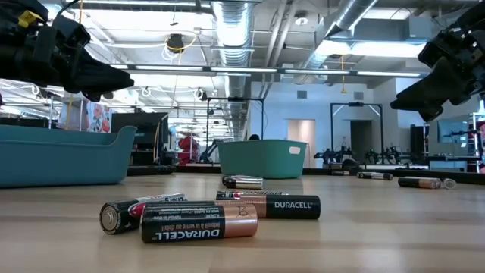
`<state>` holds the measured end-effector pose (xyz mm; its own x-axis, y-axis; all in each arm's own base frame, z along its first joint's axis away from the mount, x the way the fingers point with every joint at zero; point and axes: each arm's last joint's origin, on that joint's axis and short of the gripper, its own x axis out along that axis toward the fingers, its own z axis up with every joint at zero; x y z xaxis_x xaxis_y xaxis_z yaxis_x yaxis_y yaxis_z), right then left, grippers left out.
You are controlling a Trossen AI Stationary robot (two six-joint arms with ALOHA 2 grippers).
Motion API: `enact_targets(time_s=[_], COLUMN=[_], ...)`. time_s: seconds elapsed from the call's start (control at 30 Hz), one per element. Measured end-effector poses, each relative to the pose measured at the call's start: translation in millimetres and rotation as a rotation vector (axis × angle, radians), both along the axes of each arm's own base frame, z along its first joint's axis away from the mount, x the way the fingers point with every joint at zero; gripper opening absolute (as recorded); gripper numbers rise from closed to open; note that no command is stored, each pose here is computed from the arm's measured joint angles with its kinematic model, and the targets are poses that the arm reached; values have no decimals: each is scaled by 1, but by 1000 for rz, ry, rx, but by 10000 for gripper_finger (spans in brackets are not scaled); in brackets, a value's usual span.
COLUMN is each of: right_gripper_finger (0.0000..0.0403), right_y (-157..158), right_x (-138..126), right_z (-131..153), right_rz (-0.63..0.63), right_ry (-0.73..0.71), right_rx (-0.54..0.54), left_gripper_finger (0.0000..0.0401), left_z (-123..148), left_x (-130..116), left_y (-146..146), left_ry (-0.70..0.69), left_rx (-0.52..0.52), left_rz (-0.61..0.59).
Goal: Sort batteries
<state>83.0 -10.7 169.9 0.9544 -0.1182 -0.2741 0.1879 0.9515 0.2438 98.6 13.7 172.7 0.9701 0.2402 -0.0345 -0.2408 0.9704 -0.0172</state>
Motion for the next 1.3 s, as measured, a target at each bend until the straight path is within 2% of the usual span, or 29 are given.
enact_targets(time_s=[0.2, 0.47, 0.6, 0.93, 1.13, 1.3], right_gripper_finger=[139, 139, 139, 139, 139, 139], right_y=[0, 0, 0, 0, 0, 0], right_x=[0, 0, 0, 0, 0, 0], right_z=[0, 0, 0, 0, 0, 0], right_rz=[0, 0, 0, 0, 0, 0], right_ry=[0, 0, 0, 0, 0, 0], right_rx=[0, 0, 0, 0, 0, 0], left_gripper_finger=[123, 123, 123, 123, 123, 123], left_z=[0, 2, 3, 21, 39, 69], left_x=[0, 0, 0, -2, -3, 1], left_y=[0, 0, 0, 1, 1, 3], left_ry=[-9, -100, -135, -309, -191, -48], left_rx=[-26, -304, -400, -357, -329, -315], left_rz=[1, 7, 11, 22, 52, 115])
